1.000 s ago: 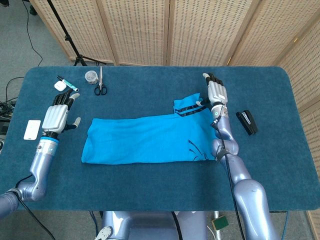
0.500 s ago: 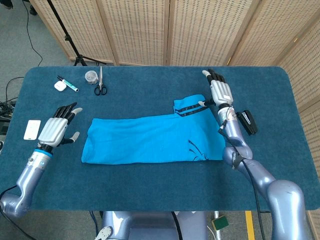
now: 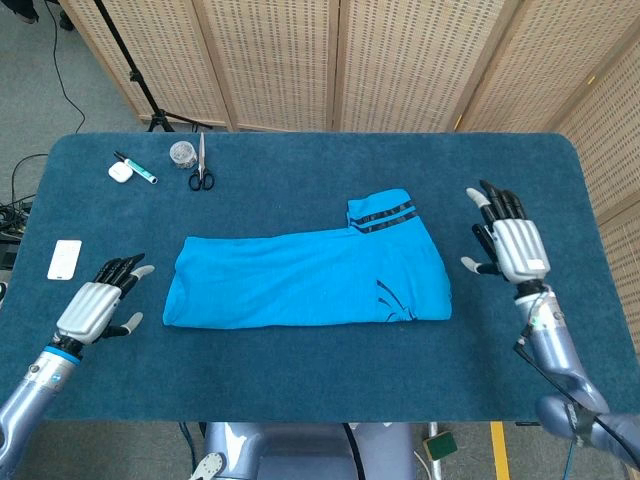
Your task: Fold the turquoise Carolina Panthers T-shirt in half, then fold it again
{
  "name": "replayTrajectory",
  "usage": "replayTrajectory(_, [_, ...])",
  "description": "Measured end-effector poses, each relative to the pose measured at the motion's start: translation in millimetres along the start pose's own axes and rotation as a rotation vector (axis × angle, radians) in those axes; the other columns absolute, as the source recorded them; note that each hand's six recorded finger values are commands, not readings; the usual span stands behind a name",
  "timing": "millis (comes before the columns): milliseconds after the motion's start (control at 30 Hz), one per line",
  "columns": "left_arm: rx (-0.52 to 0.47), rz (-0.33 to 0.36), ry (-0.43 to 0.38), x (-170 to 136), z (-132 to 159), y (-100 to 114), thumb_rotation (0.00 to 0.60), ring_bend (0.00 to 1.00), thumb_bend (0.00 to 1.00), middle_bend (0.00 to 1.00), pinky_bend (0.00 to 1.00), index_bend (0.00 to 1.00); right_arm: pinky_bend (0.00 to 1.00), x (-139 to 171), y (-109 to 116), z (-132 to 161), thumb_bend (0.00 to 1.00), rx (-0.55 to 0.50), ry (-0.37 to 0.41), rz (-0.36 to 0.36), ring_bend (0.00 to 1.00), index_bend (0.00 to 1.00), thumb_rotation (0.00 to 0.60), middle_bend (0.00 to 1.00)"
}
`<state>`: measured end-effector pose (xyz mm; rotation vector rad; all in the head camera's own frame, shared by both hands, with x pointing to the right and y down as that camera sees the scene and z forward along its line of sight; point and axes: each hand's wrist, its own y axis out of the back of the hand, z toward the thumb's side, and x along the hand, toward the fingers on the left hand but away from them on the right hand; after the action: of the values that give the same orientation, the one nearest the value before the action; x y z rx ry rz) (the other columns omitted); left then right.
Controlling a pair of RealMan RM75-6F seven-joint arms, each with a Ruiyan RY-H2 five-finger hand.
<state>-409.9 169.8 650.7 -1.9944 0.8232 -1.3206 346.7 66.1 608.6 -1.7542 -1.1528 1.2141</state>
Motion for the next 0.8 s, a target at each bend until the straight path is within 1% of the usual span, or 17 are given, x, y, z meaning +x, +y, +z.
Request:
replayTrajectory(33, [0.0,-0.003,-0.002,-2.7,-0.1,-2.5,0.6,0.0,0.36,0.0,0.0,0.0,0.0,14.1,3.4,-3.9,0.0,0.011,-0.003,-0.007,0.0,0.0,0.6,0.0])
replayTrajectory(133, [-0.002,-0.004,-0.008,-7.0,0.9,-8.1,0.6,0.0,0.36,0.0,0.0,0.0,0.0,43.9,7.6,-10.2,0.0,0.014,-0.012,-0.011,0.0,0.0,0.6,0.0])
replayTrajectory(300, [0.0,-0.012,-0.022,-10.2,4.0,-20.7,0.6,0.0,0.36,0.0,0.0,0.0,0.0,77.2,12.4,-18.0,0.0,-0.027,-0.027,-0.027,0.0,0.0,0.6,0.0])
replayTrajectory(433, [0.044,-0.025,-0.049,-7.9,7.2,-33.0,0.6,0.0,0.36,0.0,0.0,0.0,0.0,102.1,20.6,-20.7,0.0,-0.067,-0.023,-0.061,0.0,0.0,0.6,0.0])
replayTrajectory(567, [0.07,-0.037,-0.056,-5.9,8.1,-47.4,0.6,0.0,0.36,0.0,0.0,0.0,0.0,114.3,25.6,-21.2,0.0,-0.103,-0.011,-0.07,0.0,0.0,0.6,0.0])
replayTrajectory(800, [0.083,-0.038,-0.056,1.1,8.8,-65.1,0.6,0.0,0.36,0.0,0.0,0.0,0.0,118.7,35.2,-23.6,0.0,-0.135,0.002,-0.084,0.0,0.0,0.6,0.0])
